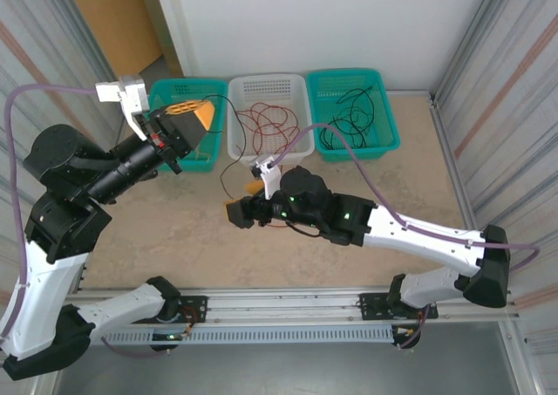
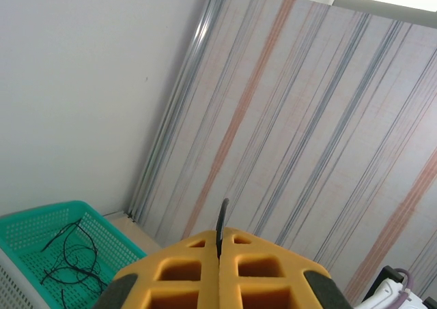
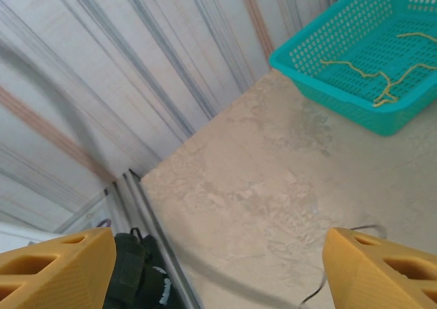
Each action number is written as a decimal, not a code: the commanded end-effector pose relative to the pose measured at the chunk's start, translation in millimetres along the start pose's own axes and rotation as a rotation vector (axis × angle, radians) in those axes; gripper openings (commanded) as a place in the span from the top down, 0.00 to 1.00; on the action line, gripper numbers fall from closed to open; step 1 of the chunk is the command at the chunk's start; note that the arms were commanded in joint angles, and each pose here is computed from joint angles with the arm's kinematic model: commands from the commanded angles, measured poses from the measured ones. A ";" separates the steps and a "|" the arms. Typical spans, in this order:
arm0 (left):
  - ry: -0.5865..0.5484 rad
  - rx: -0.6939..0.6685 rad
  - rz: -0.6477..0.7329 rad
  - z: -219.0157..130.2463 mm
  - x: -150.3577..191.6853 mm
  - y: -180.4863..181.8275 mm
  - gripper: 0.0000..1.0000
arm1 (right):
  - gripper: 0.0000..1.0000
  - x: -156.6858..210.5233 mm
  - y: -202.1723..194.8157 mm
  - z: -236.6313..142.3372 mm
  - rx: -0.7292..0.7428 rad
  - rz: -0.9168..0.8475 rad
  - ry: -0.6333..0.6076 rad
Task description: Untangle the cables
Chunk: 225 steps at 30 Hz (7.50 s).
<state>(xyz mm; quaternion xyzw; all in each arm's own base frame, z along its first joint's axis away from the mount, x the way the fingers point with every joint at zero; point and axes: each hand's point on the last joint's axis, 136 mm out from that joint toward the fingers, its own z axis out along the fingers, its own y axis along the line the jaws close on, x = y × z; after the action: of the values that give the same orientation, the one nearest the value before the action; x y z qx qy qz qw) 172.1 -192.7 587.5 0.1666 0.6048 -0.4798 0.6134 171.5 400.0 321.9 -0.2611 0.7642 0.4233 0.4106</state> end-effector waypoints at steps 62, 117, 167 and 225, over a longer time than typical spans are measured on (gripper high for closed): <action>0.707 -0.863 -0.597 -65.7 444.0 214.8 0.21 | 0.19 -44.3 -433.3 -150.9 1.085 0.631 0.237; 0.883 -0.980 -0.459 -11.4 499.9 238.2 1.00 | 0.35 5.6 -192.1 -224.3 0.674 0.466 -0.135; 0.588 -0.919 0.171 121.8 283.6 355.2 0.24 | 0.33 39.6 -203.1 -239.4 0.738 0.465 -0.143; 0.355 -1.116 0.317 -136.0 326.5 457.4 0.01 | 0.01 98.6 -424.8 -136.1 0.829 -0.033 -0.037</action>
<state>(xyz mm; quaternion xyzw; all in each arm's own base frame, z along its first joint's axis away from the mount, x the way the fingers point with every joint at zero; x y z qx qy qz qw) 384.6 10.4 79.1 -0.0124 0.8372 0.0488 0.5445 369.6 70.5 87.2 -0.0914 0.8577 0.0652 0.5018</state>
